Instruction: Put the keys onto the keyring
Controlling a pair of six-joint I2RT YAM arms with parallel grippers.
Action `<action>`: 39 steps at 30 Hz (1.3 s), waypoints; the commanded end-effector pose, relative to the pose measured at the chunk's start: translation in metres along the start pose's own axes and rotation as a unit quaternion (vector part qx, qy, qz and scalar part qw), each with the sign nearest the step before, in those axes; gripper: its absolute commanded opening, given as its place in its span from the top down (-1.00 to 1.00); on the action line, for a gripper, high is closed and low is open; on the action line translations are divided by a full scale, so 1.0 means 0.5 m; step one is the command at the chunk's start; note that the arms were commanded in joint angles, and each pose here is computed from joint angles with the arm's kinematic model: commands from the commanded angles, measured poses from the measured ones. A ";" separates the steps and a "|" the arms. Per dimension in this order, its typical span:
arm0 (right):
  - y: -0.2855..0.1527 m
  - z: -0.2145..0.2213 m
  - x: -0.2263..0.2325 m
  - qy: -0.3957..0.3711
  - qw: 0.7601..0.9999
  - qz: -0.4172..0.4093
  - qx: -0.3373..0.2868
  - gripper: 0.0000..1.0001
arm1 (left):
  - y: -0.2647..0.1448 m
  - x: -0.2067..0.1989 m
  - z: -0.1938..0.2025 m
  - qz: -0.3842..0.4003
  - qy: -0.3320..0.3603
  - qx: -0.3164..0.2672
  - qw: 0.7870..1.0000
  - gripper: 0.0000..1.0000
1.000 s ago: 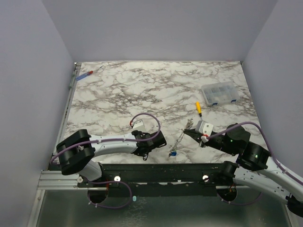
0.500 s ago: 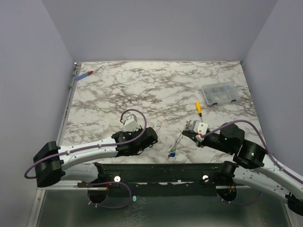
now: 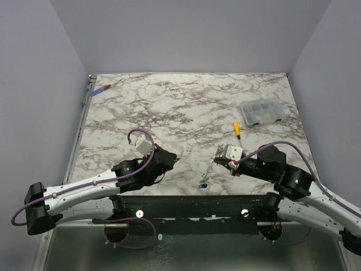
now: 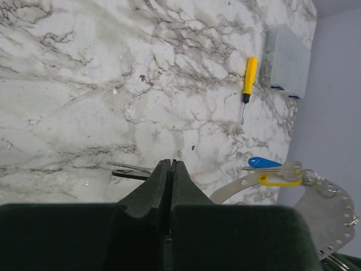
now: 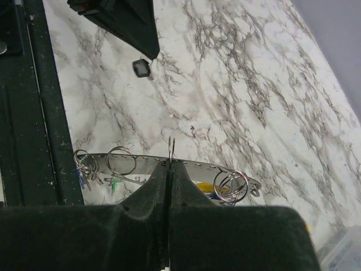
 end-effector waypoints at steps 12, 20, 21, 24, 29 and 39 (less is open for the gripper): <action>0.007 -0.074 -0.034 -0.091 0.991 0.011 -0.102 0.99 | -0.024 -0.155 -0.037 0.151 0.031 -0.067 0.986 1.00; 0.017 -0.051 -0.090 -0.180 0.973 0.126 -0.070 0.99 | -0.039 -0.216 -0.030 0.216 0.059 -0.057 0.973 1.00; 0.017 -0.050 -0.096 -0.191 0.970 0.135 -0.066 0.99 | -0.039 -0.216 -0.026 0.219 0.070 -0.054 0.972 1.00; 0.018 -0.049 -0.106 -0.220 0.961 0.154 -0.063 0.99 | -0.048 -0.239 -0.023 0.256 0.064 -0.048 0.963 1.00; 0.020 -0.051 -0.104 -0.233 0.955 0.162 -0.081 0.99 | -0.052 -0.261 -0.014 0.293 0.075 -0.044 0.952 1.00; 0.033 -0.060 -0.090 -0.198 0.965 0.135 -0.104 0.99 | -0.040 -0.285 0.014 0.320 0.101 -0.027 0.942 1.00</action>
Point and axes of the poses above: each gripper's point midway between its finger pads, its own y axis out along the fingers, its own x axis along the line the jaws close on, z = x × y, the point moved 6 cm from there along -y, back along the fingers, and after that the axes turned 11 degrees about -y, right-handed, at the moved point
